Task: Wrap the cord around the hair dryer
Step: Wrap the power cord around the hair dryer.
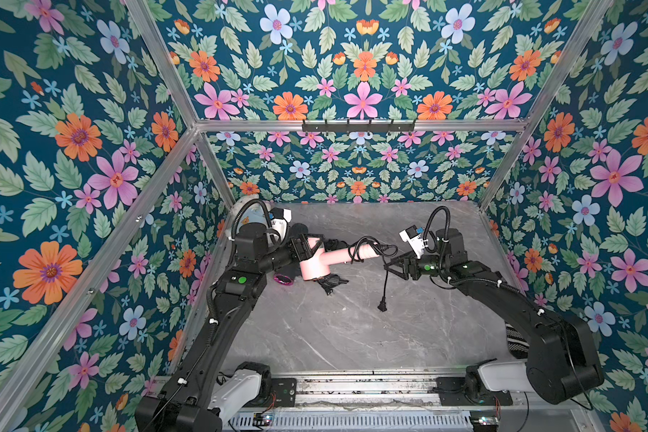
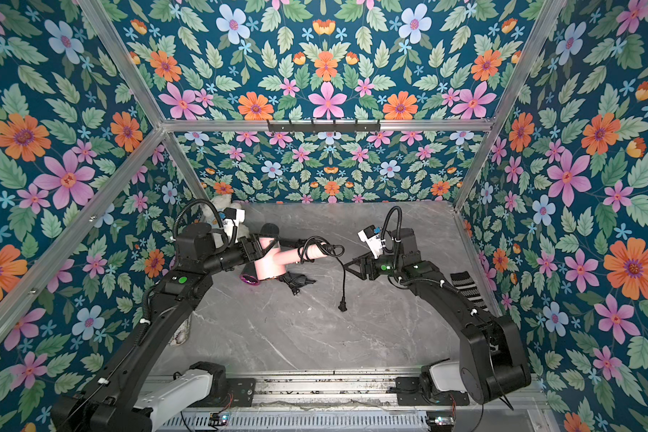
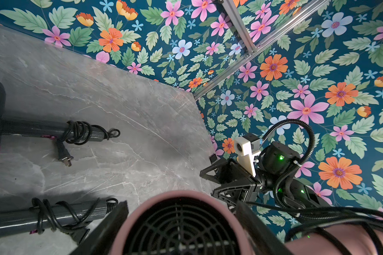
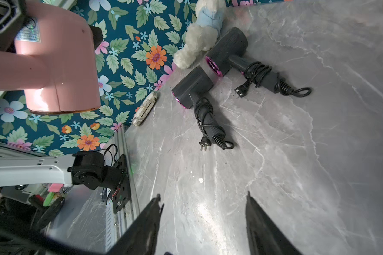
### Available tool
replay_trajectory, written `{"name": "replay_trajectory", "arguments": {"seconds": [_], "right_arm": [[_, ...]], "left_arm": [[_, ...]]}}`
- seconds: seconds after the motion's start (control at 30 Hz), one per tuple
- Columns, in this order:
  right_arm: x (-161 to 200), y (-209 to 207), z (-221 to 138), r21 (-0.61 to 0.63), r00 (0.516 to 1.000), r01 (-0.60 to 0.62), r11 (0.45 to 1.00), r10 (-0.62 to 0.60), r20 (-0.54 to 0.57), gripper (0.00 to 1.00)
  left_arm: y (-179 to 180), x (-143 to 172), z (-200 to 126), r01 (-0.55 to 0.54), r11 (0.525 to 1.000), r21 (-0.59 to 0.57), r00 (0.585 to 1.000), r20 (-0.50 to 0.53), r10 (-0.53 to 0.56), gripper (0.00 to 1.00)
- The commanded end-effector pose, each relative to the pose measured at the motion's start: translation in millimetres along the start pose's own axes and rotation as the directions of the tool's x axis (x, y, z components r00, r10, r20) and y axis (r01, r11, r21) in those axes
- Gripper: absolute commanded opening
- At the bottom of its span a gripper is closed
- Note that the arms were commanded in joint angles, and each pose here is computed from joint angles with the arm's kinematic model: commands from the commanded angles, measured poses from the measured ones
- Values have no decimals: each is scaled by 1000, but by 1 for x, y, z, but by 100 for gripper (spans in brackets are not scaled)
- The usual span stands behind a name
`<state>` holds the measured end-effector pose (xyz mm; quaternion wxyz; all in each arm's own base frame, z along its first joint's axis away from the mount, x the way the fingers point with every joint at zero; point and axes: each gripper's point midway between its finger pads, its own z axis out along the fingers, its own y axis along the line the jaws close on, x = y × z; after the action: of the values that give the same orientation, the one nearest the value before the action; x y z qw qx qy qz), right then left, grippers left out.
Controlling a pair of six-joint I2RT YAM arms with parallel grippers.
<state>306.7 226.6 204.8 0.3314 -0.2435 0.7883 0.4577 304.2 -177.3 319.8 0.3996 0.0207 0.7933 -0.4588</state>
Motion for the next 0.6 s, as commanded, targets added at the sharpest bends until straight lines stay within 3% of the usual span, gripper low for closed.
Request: {"name": "replay_trajectory", "arguments": {"seconds": [0.0, 0.27, 0.37, 0.43, 0.5, 0.57], "right_arm": [[-7, 15, -7, -41, 998, 41, 998, -40, 43, 62], [7, 14, -16, 19, 999, 48, 999, -48, 5, 59], [5, -20, -20, 219, 1000, 25, 975, -27, 9, 55], [4, -59, -30, 428, 1000, -15, 903, 10, 13, 55], [3, -75, -36, 509, 999, -30, 860, 17, 30, 56], [-1, -69, -36, 471, 998, -24, 882, -9, 67, 57]], "left_arm": [[-4, -4, -3, -10, 1000, 0, 1000, 15, 10, 0], [4, -10, -3, 14, 999, -49, 999, 39, -12, 0], [8, -11, -3, 19, 997, -75, 999, 43, -16, 0], [9, -11, -2, 19, 997, -81, 999, 39, -15, 0], [10, -11, 1, 21, 997, -78, 999, 32, -19, 0], [11, -11, 2, 22, 997, -79, 999, 27, -20, 0]]}}
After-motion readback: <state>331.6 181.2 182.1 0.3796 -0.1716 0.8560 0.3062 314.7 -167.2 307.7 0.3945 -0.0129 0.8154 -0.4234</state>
